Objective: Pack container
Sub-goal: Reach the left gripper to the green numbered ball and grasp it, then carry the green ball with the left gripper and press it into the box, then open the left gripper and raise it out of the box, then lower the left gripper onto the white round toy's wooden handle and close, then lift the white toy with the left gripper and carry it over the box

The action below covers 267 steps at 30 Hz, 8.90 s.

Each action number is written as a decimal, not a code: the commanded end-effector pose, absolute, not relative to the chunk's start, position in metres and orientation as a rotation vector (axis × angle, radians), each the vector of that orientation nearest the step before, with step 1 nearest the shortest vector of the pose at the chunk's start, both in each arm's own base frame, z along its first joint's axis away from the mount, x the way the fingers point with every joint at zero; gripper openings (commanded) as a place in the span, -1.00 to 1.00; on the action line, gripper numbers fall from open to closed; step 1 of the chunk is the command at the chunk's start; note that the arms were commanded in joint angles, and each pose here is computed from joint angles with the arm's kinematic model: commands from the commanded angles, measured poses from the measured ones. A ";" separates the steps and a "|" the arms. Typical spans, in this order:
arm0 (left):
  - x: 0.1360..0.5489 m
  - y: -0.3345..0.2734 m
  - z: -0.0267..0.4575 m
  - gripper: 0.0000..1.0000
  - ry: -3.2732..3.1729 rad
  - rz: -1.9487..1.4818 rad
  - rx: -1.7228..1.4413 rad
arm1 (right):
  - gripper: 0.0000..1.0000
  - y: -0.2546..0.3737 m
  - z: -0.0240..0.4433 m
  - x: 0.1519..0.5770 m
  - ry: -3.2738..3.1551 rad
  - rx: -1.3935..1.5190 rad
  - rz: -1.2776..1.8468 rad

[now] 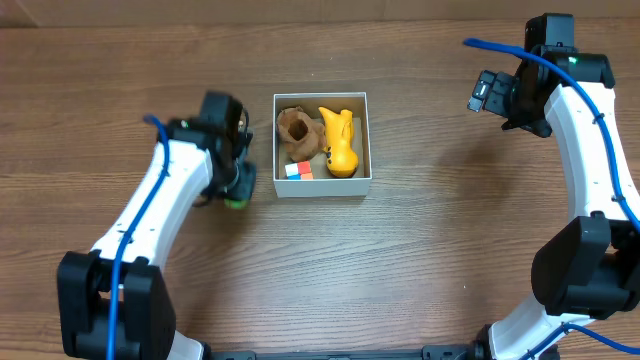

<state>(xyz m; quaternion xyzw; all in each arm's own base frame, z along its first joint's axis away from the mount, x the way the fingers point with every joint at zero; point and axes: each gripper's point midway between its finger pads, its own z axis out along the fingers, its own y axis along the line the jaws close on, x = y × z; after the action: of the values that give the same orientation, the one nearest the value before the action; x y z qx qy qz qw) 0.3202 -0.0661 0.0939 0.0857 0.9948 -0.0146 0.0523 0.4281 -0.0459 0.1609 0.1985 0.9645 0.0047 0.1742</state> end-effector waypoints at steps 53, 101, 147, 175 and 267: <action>0.369 -0.265 0.208 0.29 2.564 -0.515 0.665 | 1.00 -0.045 0.182 0.432 2.677 0.555 0.029; 0.349 -0.277 0.059 -0.92 2.902 -0.172 0.804 | 1.00 -0.045 0.182 0.432 2.677 0.555 0.029; 0.391 -0.039 0.196 -0.53 2.816 0.080 -0.111 | 1.00 -0.045 0.182 0.432 2.677 0.555 0.029; 0.415 -0.020 0.076 -0.05 3.051 0.005 0.178 | 1.00 -0.045 0.182 0.432 2.677 0.555 0.029; 0.428 -0.161 0.175 -0.83 2.948 -0.041 0.289 | 1.00 -0.045 0.182 0.432 2.676 0.555 0.029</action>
<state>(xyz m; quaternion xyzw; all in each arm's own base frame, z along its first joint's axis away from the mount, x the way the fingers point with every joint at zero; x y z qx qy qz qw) 0.4373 -0.1304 0.1678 0.0970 0.9915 0.0088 0.0868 0.4280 -0.0460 0.1609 0.1987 0.9645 0.0045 0.1740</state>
